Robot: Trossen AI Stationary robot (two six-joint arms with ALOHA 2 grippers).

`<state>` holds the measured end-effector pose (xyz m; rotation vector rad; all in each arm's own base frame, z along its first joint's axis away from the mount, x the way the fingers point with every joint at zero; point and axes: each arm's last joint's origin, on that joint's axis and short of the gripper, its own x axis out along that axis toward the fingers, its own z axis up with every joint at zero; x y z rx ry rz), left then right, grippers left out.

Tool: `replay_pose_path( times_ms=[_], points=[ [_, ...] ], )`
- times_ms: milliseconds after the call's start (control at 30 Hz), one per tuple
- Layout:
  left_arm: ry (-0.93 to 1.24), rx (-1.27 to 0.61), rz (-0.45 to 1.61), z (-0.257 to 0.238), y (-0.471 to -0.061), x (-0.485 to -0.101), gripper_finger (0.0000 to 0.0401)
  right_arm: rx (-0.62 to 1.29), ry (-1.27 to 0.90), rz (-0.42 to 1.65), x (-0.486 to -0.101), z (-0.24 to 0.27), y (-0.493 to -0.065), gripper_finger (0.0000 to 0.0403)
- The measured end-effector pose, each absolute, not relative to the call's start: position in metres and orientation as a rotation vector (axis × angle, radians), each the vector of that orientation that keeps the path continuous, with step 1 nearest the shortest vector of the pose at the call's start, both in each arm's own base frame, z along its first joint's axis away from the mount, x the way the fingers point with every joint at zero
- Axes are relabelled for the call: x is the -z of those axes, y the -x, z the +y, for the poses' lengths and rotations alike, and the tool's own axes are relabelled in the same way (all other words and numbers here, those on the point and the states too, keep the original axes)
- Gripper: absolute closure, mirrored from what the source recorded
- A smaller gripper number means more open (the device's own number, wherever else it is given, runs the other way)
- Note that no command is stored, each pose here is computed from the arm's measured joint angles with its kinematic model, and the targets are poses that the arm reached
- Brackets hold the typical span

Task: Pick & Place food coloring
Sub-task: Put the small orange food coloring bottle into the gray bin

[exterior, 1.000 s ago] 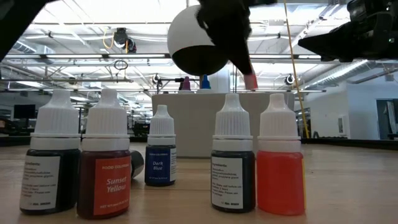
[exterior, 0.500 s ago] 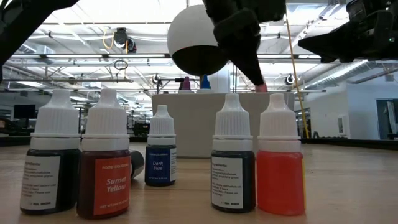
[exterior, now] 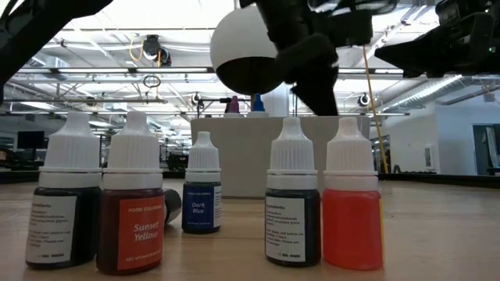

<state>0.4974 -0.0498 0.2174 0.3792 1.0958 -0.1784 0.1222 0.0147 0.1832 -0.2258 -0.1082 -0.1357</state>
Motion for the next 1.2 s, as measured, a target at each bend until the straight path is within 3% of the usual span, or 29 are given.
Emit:
replay_pose_path(
  times_ms=[333,767,1200],
  points=[
    [-0.367,0.188,1.148,-0.045,-0.504,-0.19,0.0332,0.135,0.226,-0.108,-0.183,0.015,-0.122,0.0403],
    [-0.342,0.154,1.145,-0.027,-0.51,-0.181,0.033,0.136,0.235,-0.108,-0.183,0.015,-0.122,0.0403],
    [-0.357,0.162,1.127,-0.029,-0.511,-0.183,0.0265,0.136,0.237,-0.108,-0.183,0.015,-0.122,0.0403]
  ],
)
